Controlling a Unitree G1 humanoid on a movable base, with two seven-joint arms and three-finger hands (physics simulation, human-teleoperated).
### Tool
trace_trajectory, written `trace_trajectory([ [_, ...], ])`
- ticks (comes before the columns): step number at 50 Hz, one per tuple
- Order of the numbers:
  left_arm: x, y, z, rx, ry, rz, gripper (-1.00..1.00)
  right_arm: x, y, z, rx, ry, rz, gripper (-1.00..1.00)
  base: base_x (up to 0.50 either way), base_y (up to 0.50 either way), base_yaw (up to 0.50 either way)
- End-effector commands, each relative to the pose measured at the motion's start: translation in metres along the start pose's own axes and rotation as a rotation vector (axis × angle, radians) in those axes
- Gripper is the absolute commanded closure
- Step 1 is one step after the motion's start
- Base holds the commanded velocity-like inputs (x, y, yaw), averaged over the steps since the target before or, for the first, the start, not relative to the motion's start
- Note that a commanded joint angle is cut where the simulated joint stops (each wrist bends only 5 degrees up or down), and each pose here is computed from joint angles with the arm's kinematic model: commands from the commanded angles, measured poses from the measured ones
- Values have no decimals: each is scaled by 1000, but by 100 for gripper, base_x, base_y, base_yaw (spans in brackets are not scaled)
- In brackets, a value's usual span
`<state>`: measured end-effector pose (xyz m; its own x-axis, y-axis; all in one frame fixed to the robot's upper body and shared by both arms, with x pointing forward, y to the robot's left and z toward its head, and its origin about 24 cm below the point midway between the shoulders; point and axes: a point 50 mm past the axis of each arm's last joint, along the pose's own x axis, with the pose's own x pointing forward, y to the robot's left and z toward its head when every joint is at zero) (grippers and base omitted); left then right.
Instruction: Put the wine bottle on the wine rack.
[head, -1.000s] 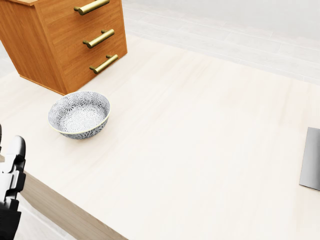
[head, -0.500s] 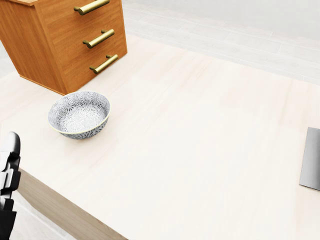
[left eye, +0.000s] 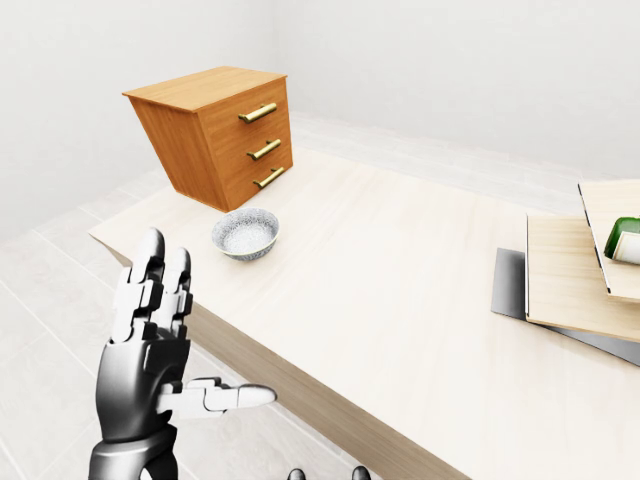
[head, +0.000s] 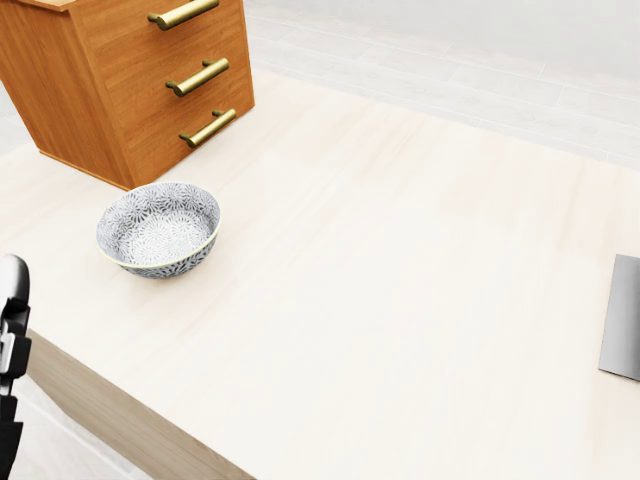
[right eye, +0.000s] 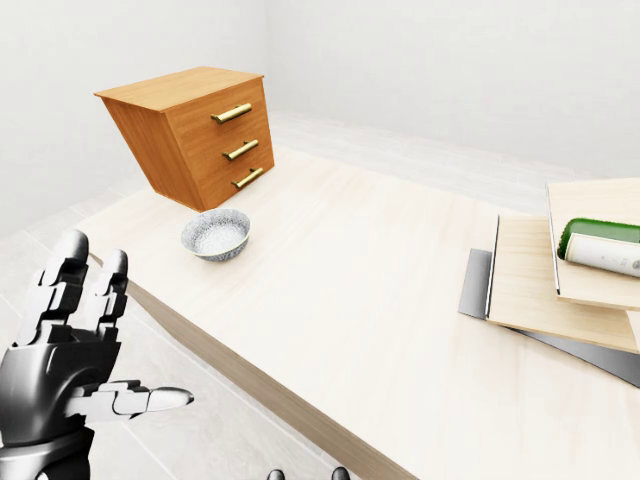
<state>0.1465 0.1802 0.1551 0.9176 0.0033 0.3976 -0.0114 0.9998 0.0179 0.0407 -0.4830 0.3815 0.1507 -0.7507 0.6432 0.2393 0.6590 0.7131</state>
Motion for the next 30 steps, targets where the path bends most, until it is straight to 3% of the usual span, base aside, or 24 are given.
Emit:
trace_trajectory([
  [1,-2,1,-2,-3,15,3,-100,-8,15,15,95,-51,27,-100,0,0,0],
  [19,-4,5,-2,-2,15,13,-100,-11,17,13,71,-43,62,-100,0,0,0],
  [30,-4,6,-1,1,15,17,-100,-13,11,4,-48,-23,130,-100,0,0,0],
])
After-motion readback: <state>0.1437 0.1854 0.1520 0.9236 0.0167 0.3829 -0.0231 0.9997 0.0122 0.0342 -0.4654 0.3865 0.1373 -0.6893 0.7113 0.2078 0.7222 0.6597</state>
